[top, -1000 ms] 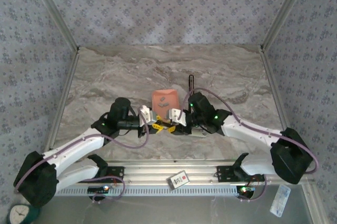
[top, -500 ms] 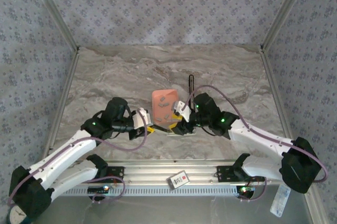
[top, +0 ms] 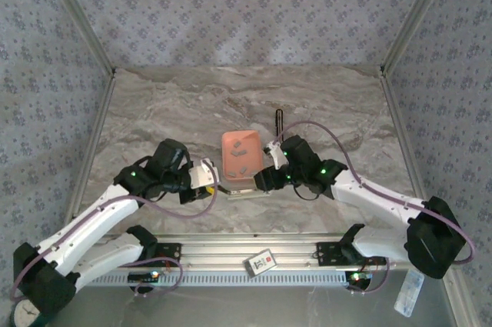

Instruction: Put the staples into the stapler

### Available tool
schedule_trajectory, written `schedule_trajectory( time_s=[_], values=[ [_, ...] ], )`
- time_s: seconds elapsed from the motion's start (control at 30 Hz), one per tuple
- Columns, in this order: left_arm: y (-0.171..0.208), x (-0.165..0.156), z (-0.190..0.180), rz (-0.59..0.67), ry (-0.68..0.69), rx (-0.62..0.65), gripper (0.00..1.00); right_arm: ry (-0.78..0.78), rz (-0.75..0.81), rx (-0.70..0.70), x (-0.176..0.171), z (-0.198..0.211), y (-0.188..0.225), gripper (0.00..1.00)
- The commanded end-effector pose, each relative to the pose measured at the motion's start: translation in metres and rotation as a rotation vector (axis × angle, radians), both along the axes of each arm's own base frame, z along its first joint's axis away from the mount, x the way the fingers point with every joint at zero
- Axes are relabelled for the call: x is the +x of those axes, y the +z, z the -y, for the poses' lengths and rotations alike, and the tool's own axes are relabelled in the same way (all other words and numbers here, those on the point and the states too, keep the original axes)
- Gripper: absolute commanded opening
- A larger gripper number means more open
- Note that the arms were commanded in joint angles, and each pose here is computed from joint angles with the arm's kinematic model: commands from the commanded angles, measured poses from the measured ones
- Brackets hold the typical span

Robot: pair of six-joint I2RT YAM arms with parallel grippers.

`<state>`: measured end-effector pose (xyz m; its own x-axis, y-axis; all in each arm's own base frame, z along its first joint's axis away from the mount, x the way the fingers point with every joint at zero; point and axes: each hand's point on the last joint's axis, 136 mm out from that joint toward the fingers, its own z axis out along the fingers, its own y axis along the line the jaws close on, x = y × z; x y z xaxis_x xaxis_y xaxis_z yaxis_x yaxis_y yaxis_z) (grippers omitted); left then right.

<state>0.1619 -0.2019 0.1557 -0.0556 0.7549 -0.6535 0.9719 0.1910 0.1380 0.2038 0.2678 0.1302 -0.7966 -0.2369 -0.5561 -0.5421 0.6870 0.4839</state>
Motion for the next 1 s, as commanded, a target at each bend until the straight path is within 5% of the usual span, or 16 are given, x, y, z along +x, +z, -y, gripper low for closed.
schedule_trajectory(
  time_s=[0.0, 0.3, 0.97],
  values=[
    [0.012, 0.002, -0.002, 0.031, -0.030, 0.032, 0.06, -0.148, -0.176, -0.015, -0.004, 0.014, -0.028, 0.49],
    [0.015, 0.004, -0.001, 0.011, -0.061, 0.086, 0.05, -0.264, -0.398, -0.044, -0.007, 0.014, -0.066, 0.43],
    [0.012, 0.010, 0.003, -0.008, -0.096, 0.169, 0.04, -0.269, -0.454, -0.062, -0.009, 0.001, -0.086, 0.29]
  ],
)
